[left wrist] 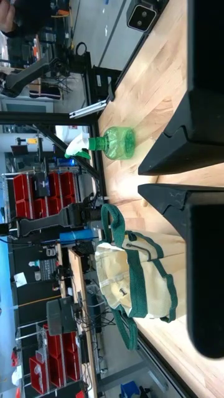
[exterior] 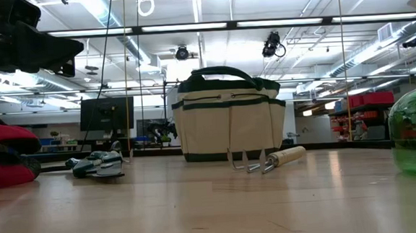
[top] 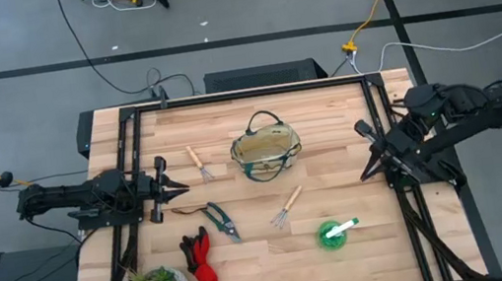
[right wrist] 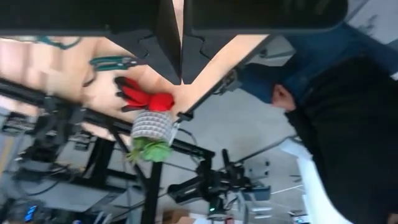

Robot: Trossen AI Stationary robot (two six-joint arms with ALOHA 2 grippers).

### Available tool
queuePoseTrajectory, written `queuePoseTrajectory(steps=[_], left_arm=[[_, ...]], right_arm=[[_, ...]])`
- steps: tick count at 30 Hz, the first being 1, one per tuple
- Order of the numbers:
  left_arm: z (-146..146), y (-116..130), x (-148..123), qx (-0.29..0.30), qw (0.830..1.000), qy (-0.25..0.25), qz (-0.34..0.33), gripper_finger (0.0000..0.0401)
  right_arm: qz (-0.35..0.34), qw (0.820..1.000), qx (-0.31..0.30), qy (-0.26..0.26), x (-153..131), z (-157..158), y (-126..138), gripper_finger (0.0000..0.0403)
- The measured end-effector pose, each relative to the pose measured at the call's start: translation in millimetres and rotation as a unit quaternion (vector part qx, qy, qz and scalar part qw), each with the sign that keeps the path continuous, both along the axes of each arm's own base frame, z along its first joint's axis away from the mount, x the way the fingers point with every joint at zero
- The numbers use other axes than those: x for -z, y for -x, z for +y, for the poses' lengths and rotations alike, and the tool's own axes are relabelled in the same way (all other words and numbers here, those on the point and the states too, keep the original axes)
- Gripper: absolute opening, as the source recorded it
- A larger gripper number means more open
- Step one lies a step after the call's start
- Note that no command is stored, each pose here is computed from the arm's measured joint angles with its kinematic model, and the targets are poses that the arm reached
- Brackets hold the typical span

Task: Pick & Place Garden tools in Gardening bag
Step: Put the green spray bottle into the gardening bag

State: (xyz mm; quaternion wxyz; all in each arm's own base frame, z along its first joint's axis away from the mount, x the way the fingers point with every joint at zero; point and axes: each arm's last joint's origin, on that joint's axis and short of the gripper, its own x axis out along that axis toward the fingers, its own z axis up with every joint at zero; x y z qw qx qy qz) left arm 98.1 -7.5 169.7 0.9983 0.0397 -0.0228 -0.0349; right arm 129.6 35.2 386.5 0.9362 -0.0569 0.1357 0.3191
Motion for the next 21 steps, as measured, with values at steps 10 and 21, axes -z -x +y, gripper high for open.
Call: queuePoseTrajectory(steps=[10,21], left_arm=[[0,0,0,0.0,1.0,0.0,0.0,0.0042],[0,0,0,0.0,1.0,0.0,0.0,0.0042]], right_arm=[[0.032,0.999,-0.033,0.004,7,21,-10,0.0016],[0.074,0.995,-0.066,0.008,16,46,-20,0.0016]])
